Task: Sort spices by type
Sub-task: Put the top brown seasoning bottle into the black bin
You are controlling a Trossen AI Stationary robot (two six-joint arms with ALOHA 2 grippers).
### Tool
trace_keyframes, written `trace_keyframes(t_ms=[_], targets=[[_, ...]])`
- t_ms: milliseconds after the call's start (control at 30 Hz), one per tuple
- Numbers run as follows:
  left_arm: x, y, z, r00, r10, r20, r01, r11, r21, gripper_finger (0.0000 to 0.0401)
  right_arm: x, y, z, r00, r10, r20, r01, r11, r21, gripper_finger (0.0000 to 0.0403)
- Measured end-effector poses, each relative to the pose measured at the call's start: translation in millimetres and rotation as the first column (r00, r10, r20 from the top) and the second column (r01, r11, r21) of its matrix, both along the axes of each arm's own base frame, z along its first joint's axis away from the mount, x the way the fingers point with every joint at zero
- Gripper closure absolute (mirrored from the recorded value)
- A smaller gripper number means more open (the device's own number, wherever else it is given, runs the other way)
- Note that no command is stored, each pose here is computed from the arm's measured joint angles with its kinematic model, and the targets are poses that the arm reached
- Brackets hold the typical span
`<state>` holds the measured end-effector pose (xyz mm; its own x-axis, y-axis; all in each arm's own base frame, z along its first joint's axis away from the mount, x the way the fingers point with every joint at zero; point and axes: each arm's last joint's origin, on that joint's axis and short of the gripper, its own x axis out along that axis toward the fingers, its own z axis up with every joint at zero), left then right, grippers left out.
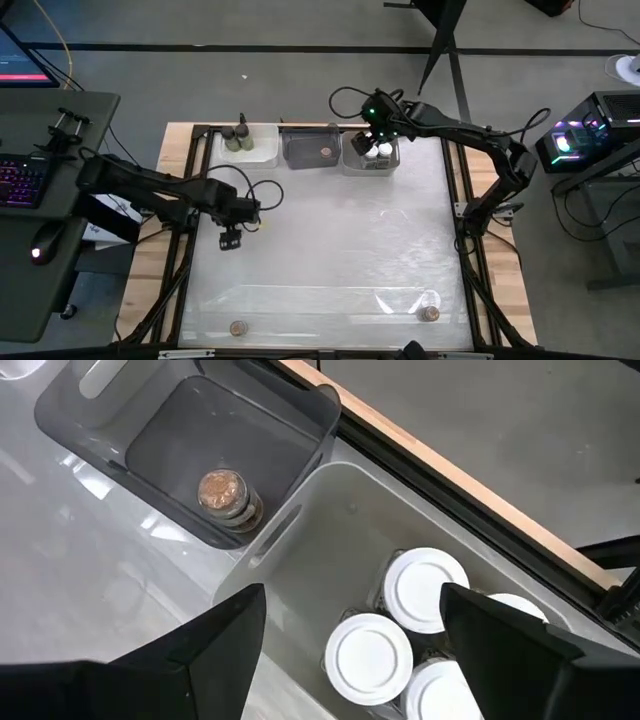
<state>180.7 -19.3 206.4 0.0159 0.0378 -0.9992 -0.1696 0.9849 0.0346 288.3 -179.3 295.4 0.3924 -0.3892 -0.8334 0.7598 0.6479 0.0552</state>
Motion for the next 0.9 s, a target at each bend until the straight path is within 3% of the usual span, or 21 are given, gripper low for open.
trace_keyframes(t_ms=[333,900], targets=[[-5,1,-20,0.993,-0.102,-0.052,0.104,0.994,0.027,0.0119,1,1,0,1.000,-0.007,0.015,0.007,1.000,0.009,0.0107],[-4,1,-31,0.999,-0.046,-0.028,0.047,0.999,0.023,0.0119,4,-1,2,0.999,-0.006,0.047,0.007,1.000,-0.011,0.0107]])
